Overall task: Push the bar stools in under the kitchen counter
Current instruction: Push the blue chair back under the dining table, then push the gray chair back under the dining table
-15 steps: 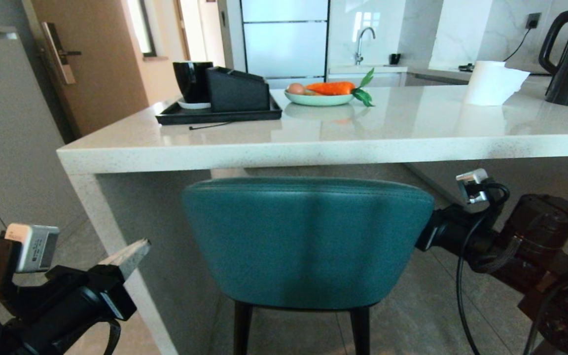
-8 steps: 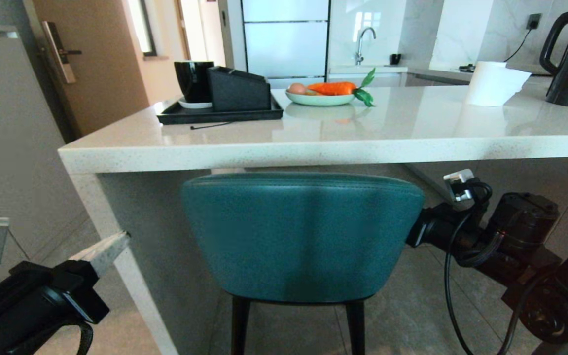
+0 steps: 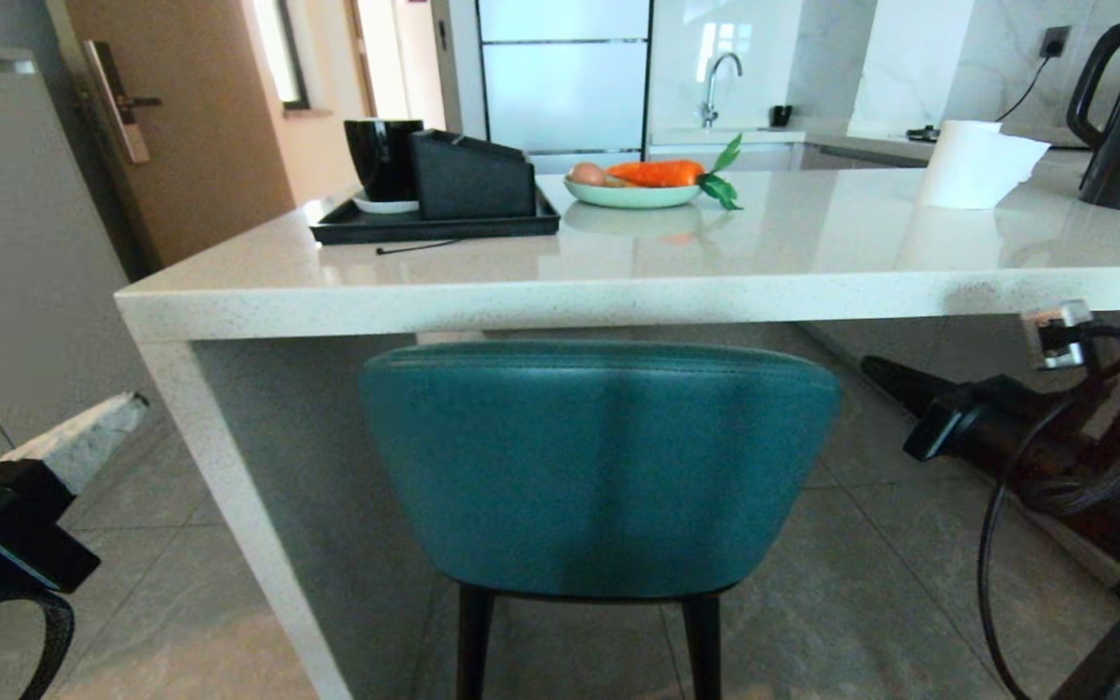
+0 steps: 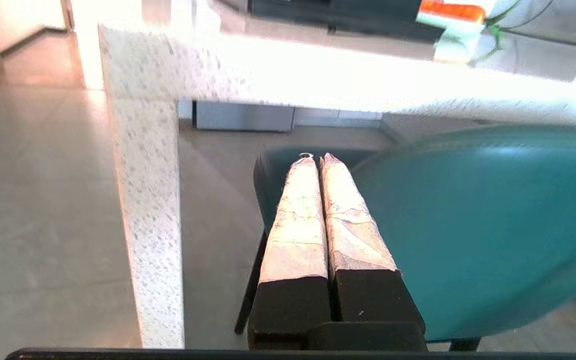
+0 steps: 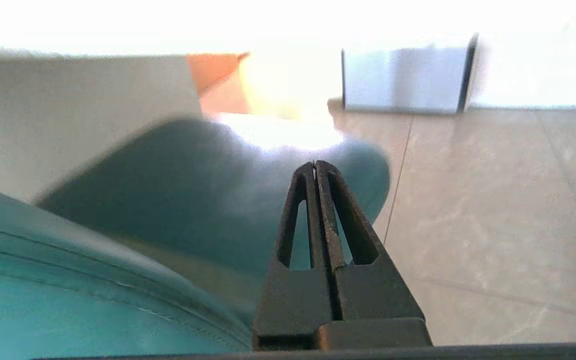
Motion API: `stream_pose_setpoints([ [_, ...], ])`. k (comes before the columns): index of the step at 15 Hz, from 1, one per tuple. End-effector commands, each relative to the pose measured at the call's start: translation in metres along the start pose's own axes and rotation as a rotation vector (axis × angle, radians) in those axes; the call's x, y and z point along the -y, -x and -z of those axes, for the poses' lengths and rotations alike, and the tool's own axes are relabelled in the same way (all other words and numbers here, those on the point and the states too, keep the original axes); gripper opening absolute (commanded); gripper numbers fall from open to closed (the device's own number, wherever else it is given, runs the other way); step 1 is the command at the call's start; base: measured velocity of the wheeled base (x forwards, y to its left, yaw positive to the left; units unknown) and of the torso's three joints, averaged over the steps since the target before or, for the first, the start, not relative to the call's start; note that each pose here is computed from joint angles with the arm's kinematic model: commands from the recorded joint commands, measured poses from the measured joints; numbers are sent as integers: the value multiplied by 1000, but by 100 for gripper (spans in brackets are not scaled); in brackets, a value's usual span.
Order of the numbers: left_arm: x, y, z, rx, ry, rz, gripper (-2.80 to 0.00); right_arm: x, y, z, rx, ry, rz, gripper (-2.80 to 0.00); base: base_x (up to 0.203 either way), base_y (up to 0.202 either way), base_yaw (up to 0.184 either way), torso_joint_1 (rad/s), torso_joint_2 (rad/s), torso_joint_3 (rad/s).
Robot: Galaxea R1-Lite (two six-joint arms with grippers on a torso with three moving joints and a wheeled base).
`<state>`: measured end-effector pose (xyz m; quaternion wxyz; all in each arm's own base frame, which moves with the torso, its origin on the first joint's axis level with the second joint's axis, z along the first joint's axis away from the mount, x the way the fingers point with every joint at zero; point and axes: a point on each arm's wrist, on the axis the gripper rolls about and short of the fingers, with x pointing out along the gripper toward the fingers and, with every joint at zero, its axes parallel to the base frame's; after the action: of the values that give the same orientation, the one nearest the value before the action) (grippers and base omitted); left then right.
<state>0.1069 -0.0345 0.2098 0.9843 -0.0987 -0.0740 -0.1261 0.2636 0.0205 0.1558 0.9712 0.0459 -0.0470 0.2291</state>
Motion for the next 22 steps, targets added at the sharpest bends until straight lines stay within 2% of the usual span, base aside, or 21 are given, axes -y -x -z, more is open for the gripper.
stream_pose_setpoints([
  [1, -1, 15, -15, 58, 0, -13, -280, -8, 30, -37, 101, 23, 11, -280, 0, 0, 0, 0, 0, 0],
  [4, -4, 32, -24, 64, -8, -44, -280, -27, 70, -50, 128, 24, 1, -280, 0, 0, 0, 0, 0, 0],
  [9, -4, 68, -51, 151, -39, -147, -280, -63, 134, -75, 177, 42, -12, -280, 0, 0, 0, 0, 0, 0],
  [11, 0, 92, -53, 159, -54, -111, -280, -78, 161, -86, 163, 34, -18, -280, 0, 0, 0, 0, 0, 0],
  [13, 4, 115, -50, 157, -106, -70, -280, -94, 190, -96, 186, 45, -20, -280, 0, 0, 0, 0, 0, 0],
  [15, 8, 139, -40, 156, -163, 8, -280, -111, 223, -101, 212, 58, -20, -280, 0, 0, 0, 0, 0, 0],
  [18, 11, 159, -17, 103, -187, 14, -280, -136, 274, -95, 223, 68, -20, -280, 0, 0, 0, 0, 0, 0],
  [20, 11, 173, 5, 90, -189, 26, -280, -147, 302, -78, 215, 70, -19, -280, 0, 0, 0, 0, 0, 0],
  [22, 6, 178, 33, 15, -189, 7, -280, -151, 316, -54, 161, 58, 39, -280, 0, 0, 0, 0, 0, 0],
])
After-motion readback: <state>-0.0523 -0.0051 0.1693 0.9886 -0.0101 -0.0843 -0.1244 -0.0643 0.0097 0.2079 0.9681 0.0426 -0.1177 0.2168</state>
